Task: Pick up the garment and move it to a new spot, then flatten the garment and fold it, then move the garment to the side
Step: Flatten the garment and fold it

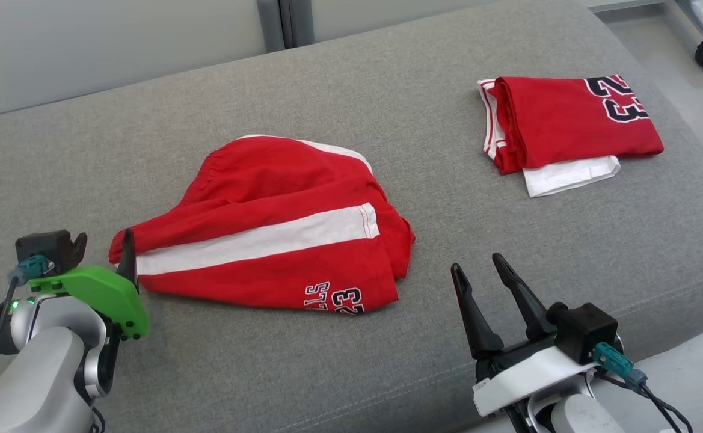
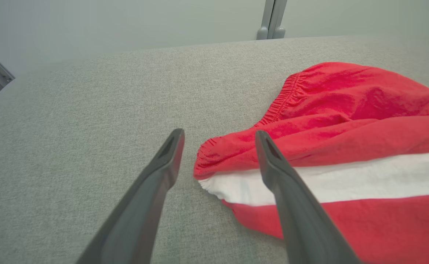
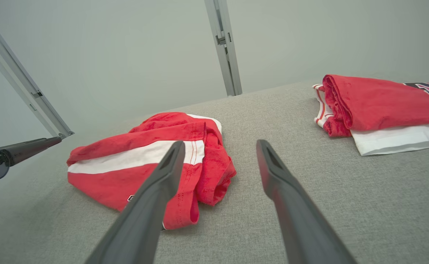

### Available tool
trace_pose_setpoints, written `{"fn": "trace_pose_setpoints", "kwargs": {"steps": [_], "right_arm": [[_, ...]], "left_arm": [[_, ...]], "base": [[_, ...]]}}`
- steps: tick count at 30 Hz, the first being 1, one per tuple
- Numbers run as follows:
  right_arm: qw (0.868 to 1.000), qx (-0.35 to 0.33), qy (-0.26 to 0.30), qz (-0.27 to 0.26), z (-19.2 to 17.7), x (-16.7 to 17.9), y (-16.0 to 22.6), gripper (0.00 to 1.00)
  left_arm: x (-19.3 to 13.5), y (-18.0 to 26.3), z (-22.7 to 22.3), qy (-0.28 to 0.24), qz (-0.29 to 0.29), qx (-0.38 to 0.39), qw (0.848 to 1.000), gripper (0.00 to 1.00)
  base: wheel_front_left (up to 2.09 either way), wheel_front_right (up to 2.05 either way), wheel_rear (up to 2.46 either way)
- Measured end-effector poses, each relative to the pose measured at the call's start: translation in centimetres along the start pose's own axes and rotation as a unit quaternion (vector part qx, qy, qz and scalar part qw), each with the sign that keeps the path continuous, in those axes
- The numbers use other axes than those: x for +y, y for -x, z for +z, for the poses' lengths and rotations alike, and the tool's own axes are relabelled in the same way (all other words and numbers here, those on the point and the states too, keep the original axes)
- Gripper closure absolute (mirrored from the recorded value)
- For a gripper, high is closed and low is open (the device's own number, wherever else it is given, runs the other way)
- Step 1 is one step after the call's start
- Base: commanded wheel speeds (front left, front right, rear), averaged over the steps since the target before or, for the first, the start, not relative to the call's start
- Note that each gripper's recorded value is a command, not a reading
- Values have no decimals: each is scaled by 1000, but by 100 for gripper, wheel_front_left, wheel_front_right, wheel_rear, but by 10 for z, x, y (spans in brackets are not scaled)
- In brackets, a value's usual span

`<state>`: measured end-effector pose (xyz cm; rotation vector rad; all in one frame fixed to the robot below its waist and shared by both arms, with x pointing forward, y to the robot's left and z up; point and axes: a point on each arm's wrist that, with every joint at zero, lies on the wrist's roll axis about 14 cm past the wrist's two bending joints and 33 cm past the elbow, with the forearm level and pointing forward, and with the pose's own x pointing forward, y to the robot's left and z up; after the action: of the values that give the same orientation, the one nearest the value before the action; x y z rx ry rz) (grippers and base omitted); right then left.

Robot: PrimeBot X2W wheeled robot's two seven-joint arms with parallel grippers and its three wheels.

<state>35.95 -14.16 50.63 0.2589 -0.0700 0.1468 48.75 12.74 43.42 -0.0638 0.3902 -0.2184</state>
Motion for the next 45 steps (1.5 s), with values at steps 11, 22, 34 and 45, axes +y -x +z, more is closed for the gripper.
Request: {"fn": "trace_pose_setpoints", "kwargs": {"steps": [11,22,34,45], "right_arm": [[1000,-16,0,-4,11,0,9,0],[1000,-28,-1,9,17,8,11,0],[999,-31,-7,17,18,14,19,0],[1000,-17,-14,19,9,17,22,0]], "left_arm": [[4,32,13,3,15,-89,996,0],[1,100,24,63,29,-186,980,0],[-6,144,12,53,39,-218,974,0],[-8,154,2,34,39,-217,975,0]], "base": [[0,0,0],[0,0,0],[0,0,0],[0,0,0]]}}
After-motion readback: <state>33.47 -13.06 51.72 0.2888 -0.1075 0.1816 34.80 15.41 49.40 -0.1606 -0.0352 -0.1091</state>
